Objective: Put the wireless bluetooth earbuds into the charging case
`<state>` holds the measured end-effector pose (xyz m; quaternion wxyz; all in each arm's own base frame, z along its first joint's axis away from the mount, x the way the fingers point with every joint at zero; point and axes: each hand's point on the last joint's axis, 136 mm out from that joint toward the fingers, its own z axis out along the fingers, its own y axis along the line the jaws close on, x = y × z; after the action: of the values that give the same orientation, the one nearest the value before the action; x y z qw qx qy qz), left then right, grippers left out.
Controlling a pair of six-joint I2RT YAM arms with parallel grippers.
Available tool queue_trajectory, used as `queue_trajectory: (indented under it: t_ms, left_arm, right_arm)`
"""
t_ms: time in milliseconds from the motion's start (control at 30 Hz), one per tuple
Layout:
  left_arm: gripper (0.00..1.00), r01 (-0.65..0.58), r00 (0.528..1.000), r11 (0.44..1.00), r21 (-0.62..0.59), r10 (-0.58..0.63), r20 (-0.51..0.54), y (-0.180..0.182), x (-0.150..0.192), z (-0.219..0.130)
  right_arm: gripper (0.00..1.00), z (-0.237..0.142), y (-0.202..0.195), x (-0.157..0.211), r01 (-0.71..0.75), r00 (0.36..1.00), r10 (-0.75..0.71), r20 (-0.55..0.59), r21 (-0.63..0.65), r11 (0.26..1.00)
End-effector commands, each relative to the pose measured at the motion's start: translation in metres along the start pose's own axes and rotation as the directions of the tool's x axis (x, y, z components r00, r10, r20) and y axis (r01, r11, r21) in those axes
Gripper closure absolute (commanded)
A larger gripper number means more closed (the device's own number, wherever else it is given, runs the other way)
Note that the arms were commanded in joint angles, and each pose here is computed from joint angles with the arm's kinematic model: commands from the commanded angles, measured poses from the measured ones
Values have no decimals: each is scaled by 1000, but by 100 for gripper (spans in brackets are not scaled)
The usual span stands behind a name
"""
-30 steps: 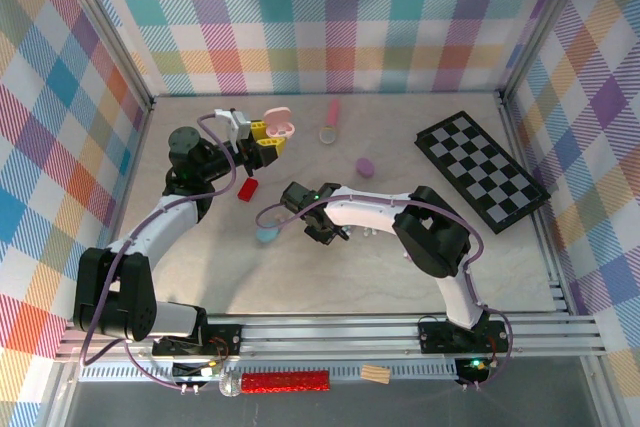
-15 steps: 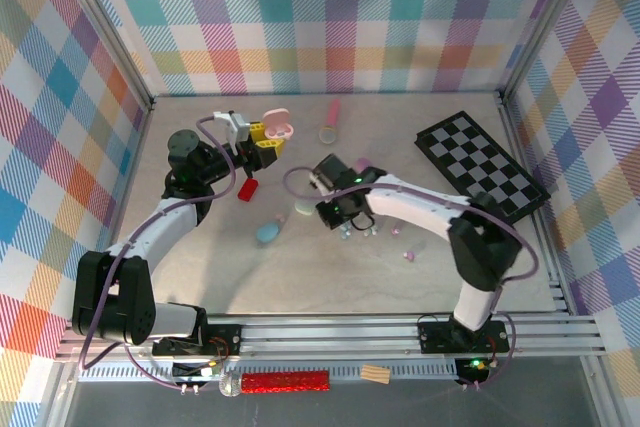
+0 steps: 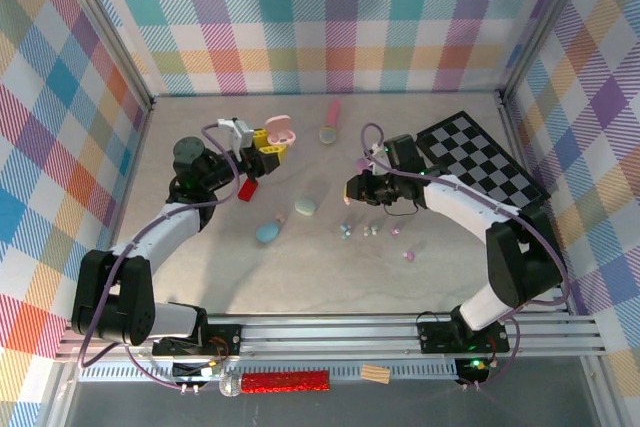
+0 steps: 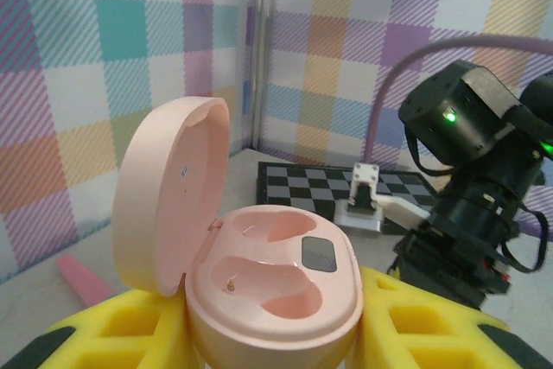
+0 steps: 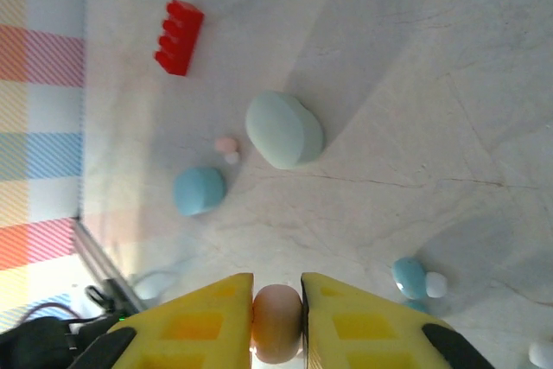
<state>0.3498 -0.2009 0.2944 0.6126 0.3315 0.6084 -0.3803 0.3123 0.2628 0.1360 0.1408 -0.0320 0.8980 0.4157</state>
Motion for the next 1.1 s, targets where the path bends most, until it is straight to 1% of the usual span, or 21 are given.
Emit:
queue_trajectory:
  t_ms: [0,233,333,433,567,867,1067]
  left_arm:
    - [62,-55,998,998,10,55,35,-11,-5,3]
    - [62,-59,997,998,-8,59,41,-15,4,11]
    - [62,-76,997,997,-14,77,20,-18,11,18]
    - [62,-77,997,997,-18,77,20,-20,14,23]
    - [62,-85,996,996,-9,85,20,-25,19,29]
    - [62,-147,989,989,29,147,-7,-43,37,47]
    - [62,-161,987,986,33,161,-1,-48,40,56]
  right_arm:
    - [79,-16,31,-11,-49,998,53,20,-190,981]
    - [79,-27,38,-15,-45,997,57,45,-221,974]
    - [79,-33,46,-20,-48,996,65,54,-263,964]
    - [78,-37,56,-24,-62,995,83,54,-322,945]
    - [79,-42,63,-26,-46,995,73,64,-346,937]
    - [78,-71,98,-34,93,987,-37,158,-366,926]
    - [78,-83,128,-39,207,965,-131,228,-351,913]
